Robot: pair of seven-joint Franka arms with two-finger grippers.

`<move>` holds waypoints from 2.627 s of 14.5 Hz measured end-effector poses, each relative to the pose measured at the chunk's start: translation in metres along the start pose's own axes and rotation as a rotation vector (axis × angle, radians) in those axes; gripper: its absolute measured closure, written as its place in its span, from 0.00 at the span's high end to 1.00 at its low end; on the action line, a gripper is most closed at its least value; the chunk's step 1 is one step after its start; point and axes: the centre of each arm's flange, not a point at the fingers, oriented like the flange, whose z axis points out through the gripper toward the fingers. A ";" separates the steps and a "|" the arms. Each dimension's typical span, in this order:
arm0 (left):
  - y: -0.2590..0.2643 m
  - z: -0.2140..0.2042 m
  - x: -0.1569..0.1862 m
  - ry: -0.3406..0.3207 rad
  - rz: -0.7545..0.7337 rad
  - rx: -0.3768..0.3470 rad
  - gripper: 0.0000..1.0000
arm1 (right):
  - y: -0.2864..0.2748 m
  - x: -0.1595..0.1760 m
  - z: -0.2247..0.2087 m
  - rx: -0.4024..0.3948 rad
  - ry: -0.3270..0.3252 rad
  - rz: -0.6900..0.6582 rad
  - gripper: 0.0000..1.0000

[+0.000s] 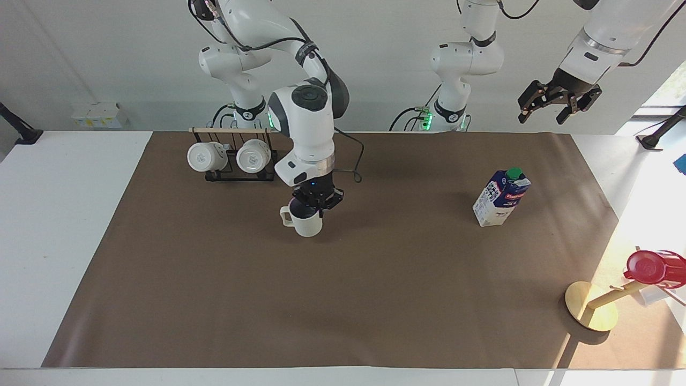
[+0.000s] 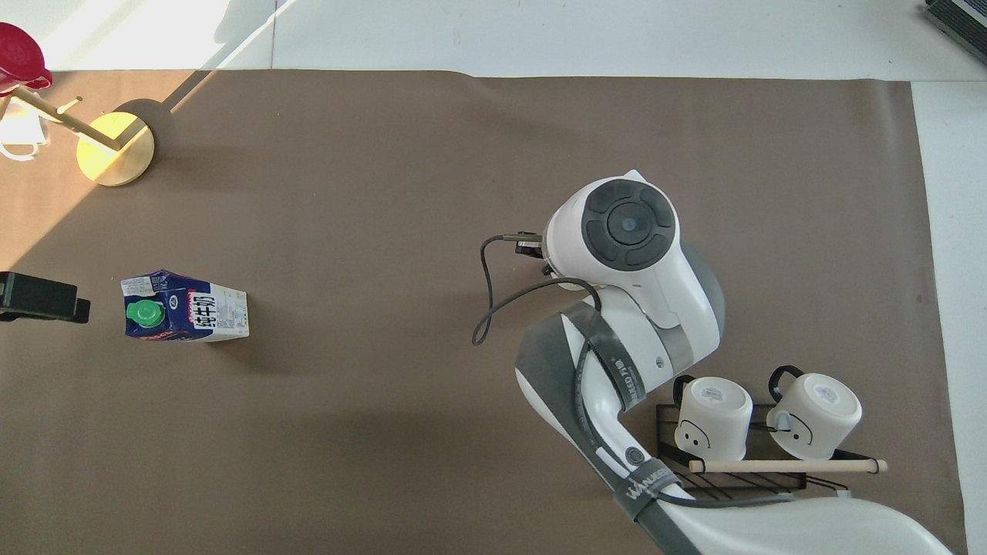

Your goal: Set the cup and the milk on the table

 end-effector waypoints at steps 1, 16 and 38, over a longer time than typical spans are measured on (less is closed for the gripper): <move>-0.004 -0.001 0.000 0.002 -0.008 -0.001 1.00 | -0.017 -0.005 0.003 -0.007 -0.005 0.023 0.05; -0.005 0.018 -0.008 0.013 -0.049 -0.001 1.00 | -0.159 -0.083 0.028 -0.005 -0.007 -0.011 0.05; 0.003 0.176 0.014 0.114 0.155 0.038 1.00 | -0.092 -0.023 -0.059 0.064 0.073 0.163 1.00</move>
